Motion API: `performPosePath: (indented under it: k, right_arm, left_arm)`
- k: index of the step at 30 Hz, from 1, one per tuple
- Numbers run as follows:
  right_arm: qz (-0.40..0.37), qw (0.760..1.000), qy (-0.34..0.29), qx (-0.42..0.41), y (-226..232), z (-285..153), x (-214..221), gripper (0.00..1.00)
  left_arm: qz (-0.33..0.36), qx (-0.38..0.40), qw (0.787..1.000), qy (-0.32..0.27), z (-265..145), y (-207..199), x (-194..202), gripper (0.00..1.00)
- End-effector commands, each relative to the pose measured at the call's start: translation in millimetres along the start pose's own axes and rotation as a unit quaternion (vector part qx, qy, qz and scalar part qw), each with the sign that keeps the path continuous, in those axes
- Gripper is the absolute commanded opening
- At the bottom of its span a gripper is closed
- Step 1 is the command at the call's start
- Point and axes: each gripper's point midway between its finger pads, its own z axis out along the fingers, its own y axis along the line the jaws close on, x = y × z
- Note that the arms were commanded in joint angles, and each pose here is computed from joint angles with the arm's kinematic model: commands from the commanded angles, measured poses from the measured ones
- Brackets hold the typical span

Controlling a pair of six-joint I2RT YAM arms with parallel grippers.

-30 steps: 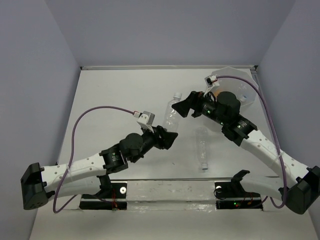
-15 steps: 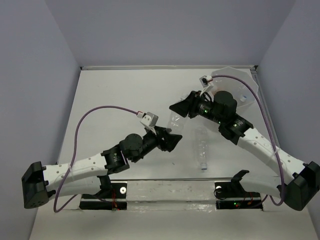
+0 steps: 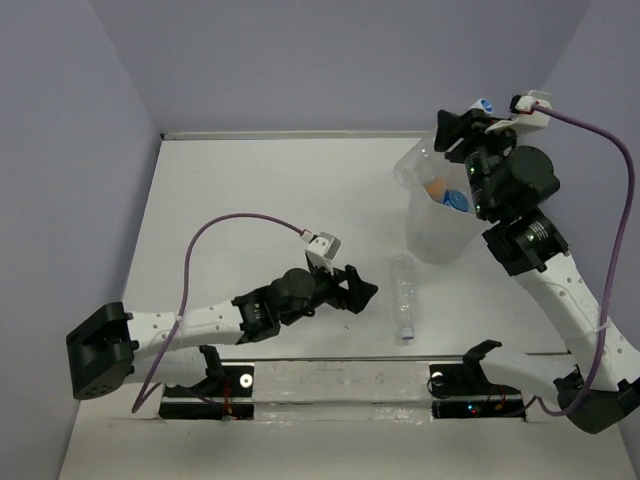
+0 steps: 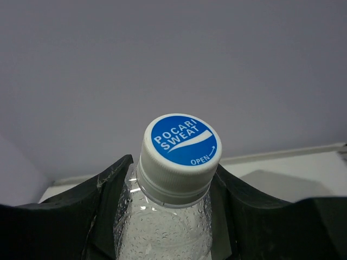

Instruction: Put the plastic bottles in the bin

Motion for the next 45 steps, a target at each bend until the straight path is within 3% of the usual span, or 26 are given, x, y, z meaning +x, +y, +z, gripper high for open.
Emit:
performPosePath:
  k: [1,7,11,20,31,34,35,36,39,41,45]
  right_arm:
    - [-0.100,0.962,-0.142,0.213,-86,-10,-94,0.23]
    - [-0.162,0.924,-0.171,0.302,-136,8,-106,0.23]
    - [-0.180,0.925,-0.154,0.298,-145,31,-89,0.23]
    - [-0.184,0.939,-0.108,0.270,-148,68,-39,0.23]
    - [-0.133,0.957,0.009,0.258,-172,60,84,0.24]
    - [-0.136,0.954,0.030,0.265,-179,58,103,0.39]
    - [-0.132,0.955,0.027,0.263,-178,56,100,0.55]
    - [-0.127,0.956,0.027,0.262,-176,55,98,0.64]
    - [-0.119,0.960,0.018,0.252,-169,53,83,0.85]
    - [-0.112,0.964,0.019,0.240,-161,49,71,0.94]
    - [-0.089,0.973,0.002,0.213,-144,38,41,0.96]
  left_arm:
    - [-0.014,0.006,0.999,0.041,25,-9,25,0.99]
    - [-0.009,-0.009,0.995,0.098,54,-15,65,0.99]
    - [-0.005,-0.011,0.991,0.130,67,-19,92,0.99]
    - [-0.019,-0.009,0.988,0.153,83,-30,113,0.99]
    - [-0.013,-0.064,0.987,0.146,103,-23,116,0.99]
    - [-0.010,-0.077,0.985,0.154,106,-22,122,0.99]
    - [-0.010,-0.081,0.984,0.159,107,-21,124,0.99]
    - [-0.012,-0.078,0.984,0.160,109,-24,124,0.99]
    - [-0.003,-0.092,0.981,0.168,111,-23,128,0.99]
    - [0.015,-0.119,0.977,0.174,112,-16,135,0.99]
    - [0.039,-0.171,0.969,0.176,115,1,145,0.99]
